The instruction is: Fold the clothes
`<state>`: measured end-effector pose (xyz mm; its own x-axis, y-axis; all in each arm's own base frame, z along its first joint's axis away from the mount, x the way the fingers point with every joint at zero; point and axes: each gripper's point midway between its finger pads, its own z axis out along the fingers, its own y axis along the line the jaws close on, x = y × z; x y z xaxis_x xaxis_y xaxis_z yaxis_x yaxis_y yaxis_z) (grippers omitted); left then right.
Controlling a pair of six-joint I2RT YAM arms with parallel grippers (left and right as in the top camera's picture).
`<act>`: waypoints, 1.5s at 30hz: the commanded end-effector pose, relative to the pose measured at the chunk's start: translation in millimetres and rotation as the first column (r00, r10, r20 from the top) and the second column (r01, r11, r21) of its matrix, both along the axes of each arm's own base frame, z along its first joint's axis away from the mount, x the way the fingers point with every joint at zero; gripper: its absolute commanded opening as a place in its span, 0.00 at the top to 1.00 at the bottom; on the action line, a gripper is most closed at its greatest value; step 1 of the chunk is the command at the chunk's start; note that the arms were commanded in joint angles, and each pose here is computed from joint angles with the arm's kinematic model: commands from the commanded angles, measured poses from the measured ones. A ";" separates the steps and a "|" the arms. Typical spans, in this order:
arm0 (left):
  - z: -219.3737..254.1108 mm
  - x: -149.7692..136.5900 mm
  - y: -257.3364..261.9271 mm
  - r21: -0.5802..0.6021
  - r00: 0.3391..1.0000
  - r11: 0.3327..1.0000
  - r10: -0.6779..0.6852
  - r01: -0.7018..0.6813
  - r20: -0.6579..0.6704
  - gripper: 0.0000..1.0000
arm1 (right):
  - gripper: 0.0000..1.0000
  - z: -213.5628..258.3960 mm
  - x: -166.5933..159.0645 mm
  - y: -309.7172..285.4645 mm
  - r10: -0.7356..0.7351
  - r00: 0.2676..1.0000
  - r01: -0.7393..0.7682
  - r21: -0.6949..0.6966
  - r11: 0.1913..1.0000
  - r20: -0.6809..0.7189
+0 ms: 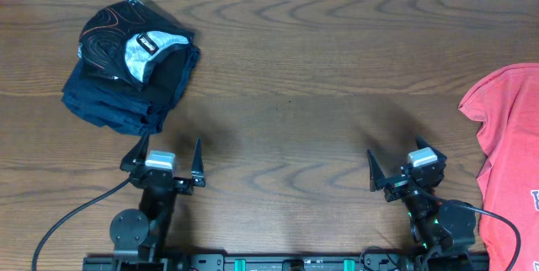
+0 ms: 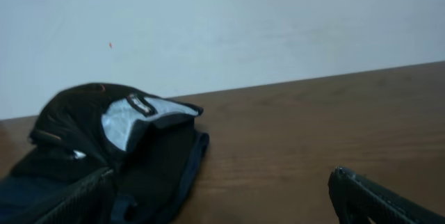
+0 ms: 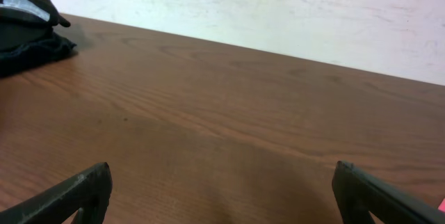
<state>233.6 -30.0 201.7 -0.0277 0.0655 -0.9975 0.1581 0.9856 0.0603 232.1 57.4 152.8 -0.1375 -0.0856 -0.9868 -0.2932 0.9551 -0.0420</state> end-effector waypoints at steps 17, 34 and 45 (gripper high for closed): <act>-52.9 9.0 -4.5 0.007 0.998 1.000 -0.023 0.024 -0.066 0.02 | 0.01 -0.2 0.1 -1.5 -0.006 1.000 0.006 0.013 1.000 -0.001; -53.2 9.1 -4.5 0.007 0.997 1.000 -0.023 0.024 -0.068 0.02 | 0.01 -0.2 0.1 -1.5 -0.006 1.000 0.006 0.013 1.000 -0.001; -53.2 9.1 -4.5 0.007 0.997 1.000 -0.023 0.024 -0.068 0.02 | 0.01 -0.2 0.1 -1.5 -0.006 1.000 0.006 0.013 1.000 -0.001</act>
